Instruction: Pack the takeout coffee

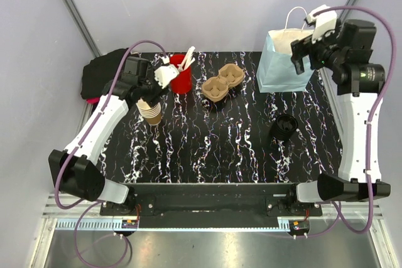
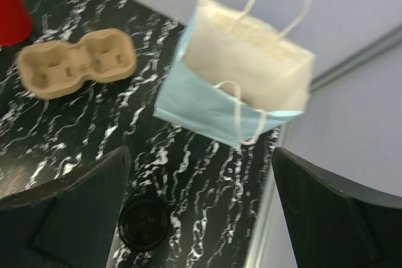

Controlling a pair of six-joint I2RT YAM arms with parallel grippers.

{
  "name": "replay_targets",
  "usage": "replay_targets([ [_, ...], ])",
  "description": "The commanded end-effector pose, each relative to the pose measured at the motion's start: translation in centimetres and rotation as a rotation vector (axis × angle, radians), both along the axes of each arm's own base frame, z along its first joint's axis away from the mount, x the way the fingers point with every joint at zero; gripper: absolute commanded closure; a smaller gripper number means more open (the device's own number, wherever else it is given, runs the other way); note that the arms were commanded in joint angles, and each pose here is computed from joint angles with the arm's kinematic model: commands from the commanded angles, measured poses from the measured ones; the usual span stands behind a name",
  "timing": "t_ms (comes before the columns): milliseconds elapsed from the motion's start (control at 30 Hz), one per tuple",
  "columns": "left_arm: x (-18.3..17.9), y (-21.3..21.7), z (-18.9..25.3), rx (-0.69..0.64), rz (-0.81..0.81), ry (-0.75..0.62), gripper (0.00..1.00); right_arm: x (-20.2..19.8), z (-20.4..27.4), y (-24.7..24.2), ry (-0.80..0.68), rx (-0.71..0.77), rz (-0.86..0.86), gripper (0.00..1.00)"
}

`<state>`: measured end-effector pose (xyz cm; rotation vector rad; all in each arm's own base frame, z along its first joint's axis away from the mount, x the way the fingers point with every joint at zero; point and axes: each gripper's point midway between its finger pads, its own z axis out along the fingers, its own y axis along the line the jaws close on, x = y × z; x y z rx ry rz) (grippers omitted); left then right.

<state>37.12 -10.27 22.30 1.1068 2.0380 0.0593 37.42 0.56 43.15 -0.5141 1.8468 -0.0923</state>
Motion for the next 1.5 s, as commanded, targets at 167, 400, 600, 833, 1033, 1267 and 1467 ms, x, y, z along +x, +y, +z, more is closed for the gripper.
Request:
replay_targets([
  [167,-0.4,0.5,-1.8,0.021,0.000,0.072,0.43,-1.7,-5.2,2.6,0.122,0.028,0.136,0.00],
  [400,-0.9,0.9,-3.0,0.039,0.013,0.128,0.46,-1.9,-6.5,3.2,0.153,0.044,0.157,0.00],
  [600,-1.5,1.1,-4.4,0.055,0.016,0.193,0.47,-1.9,-6.5,3.4,0.154,0.049,0.166,0.00],
  [833,-1.4,1.4,-5.2,0.071,0.027,0.220,0.60,-1.9,-6.8,3.7,0.160,0.053,0.172,0.00],
  [1033,-1.7,1.2,-5.4,0.071,0.016,0.235,0.74,-1.8,-6.8,3.7,0.159,0.050,0.170,0.00],
  [1267,-2.1,1.2,-5.4,0.073,0.005,0.245,0.84,-1.6,-6.5,3.8,0.149,0.050,0.167,0.00],
  [1467,-2.2,1.2,-5.5,0.072,0.002,0.257,0.96,-1.6,-6.1,3.7,0.139,0.048,0.164,0.00],
])
